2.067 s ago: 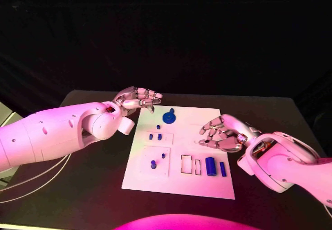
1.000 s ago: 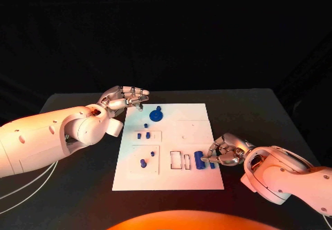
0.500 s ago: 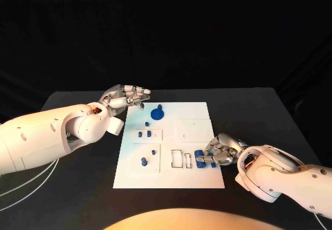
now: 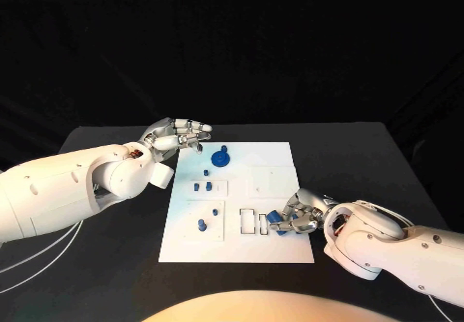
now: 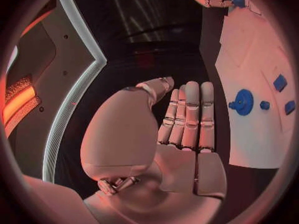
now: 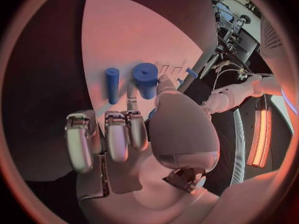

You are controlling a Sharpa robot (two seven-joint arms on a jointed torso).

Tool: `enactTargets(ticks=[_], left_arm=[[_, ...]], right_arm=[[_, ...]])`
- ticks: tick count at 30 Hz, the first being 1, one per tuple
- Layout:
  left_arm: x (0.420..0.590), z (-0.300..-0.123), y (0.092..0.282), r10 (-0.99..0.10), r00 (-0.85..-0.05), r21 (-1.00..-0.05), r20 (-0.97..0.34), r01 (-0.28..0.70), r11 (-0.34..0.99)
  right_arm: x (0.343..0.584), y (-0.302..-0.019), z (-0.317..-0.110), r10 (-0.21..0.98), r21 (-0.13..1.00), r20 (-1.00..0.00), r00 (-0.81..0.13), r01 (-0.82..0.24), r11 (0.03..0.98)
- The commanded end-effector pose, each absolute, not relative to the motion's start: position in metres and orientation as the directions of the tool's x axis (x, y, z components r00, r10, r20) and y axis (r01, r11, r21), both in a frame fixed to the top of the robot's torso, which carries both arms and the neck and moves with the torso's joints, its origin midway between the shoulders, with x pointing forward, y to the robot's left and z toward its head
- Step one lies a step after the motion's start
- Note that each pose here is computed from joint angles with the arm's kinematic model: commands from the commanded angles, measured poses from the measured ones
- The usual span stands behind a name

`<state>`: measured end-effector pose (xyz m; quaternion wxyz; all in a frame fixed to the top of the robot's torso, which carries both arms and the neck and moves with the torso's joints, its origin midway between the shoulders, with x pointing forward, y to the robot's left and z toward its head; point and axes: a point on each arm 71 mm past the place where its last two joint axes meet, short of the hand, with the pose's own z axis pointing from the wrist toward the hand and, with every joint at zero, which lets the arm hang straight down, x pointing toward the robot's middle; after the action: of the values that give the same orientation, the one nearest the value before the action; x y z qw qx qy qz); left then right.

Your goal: Assemble the parts on the task board

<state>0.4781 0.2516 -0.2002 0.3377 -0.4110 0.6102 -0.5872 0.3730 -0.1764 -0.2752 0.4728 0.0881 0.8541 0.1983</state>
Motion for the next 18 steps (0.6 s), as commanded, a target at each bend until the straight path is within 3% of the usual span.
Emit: enactTargets(ticks=[1,18], left_arm=[[0.477,-0.200,0.250,-0.888,-0.452,-0.993,0.086,-0.113,-0.039],[0.477,-0.200,0.253,-0.891,-0.447,-0.993,0.082,-0.115,-0.034]], right_arm=[[0.366,-0.177,-0.288,0.246,0.334,-0.776,-0.581,-0.047,0.941],[0.364,-0.174,-0.274,0.418,0.475,-0.748,-0.517,0.023,0.879]])
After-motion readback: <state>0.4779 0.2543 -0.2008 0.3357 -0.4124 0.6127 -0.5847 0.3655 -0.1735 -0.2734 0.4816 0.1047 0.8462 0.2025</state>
